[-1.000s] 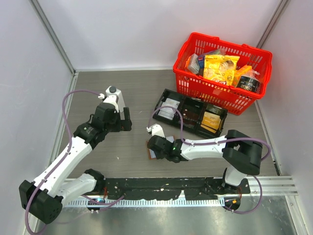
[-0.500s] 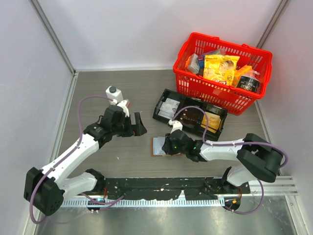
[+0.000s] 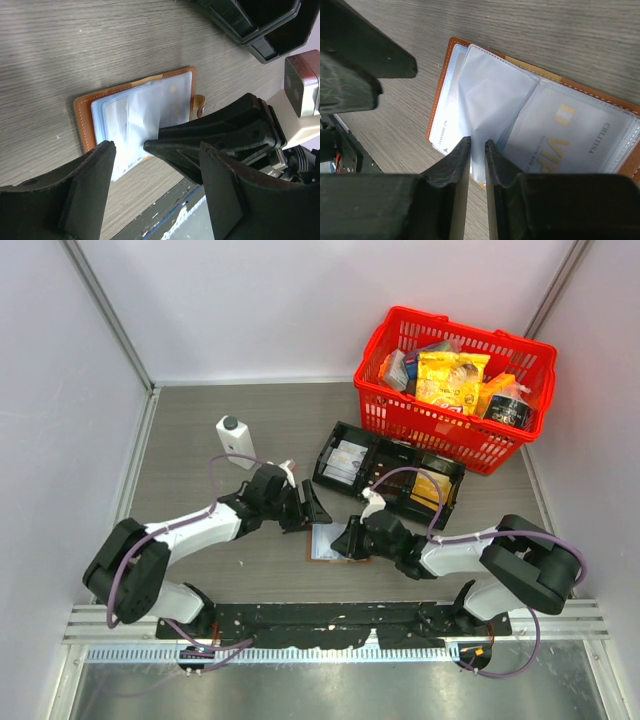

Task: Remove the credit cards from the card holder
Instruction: Remove the credit card from the card holder.

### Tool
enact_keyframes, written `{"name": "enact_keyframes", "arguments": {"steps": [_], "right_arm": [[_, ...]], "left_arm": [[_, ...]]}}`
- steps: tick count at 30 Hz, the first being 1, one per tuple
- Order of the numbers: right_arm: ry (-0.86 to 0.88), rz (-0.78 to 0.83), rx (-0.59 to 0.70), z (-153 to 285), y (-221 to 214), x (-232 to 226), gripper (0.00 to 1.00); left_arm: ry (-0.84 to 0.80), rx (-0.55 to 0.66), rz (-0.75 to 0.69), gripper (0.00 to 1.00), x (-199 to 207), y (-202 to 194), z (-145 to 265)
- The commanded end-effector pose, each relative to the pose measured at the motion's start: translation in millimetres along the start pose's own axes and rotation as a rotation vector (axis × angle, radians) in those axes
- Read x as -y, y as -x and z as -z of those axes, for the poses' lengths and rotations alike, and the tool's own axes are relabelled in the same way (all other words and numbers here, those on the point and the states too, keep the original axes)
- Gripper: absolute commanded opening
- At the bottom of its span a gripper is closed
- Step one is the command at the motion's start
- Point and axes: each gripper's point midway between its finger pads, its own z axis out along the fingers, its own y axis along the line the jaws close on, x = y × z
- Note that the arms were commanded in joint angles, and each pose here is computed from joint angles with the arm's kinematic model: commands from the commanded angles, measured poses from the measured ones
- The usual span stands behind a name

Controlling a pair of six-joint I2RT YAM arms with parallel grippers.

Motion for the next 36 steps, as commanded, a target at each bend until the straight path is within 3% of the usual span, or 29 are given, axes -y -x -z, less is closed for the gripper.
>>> {"name": "enact_keyframes", "arguments": {"steps": [1, 15, 20, 22, 29, 36], "right_arm": [[0.001, -0.018, -0.016, 4, -9, 6, 0.23], [0.019, -0.013, 0.011, 8, -6, 5, 0.22], [0.030, -0.005, 0.019, 7, -3, 1, 0.22], [0.033, -0.001, 0.030, 7, 1, 0, 0.25], [-0.057, 0.049, 0.112, 19, 31, 1, 0.52], [-0.192, 0.089, 0.260, 58, 69, 12, 0.59]], "left_arm": [[-0.117, 0.032, 0.023, 0.70, 27, 11, -12], [-0.052, -0.070, 0.016, 0.69, 12, -15, -45], [-0.079, -0.088, 0.012, 0.64, 20, -20, -46], [-0.085, -0.099, 0.012, 0.56, 22, -23, -47], [-0.091, -0.119, 0.013, 0.43, 26, -25, -46], [-0.125, -0.138, -0.017, 0.42, 44, -21, -43]]}}
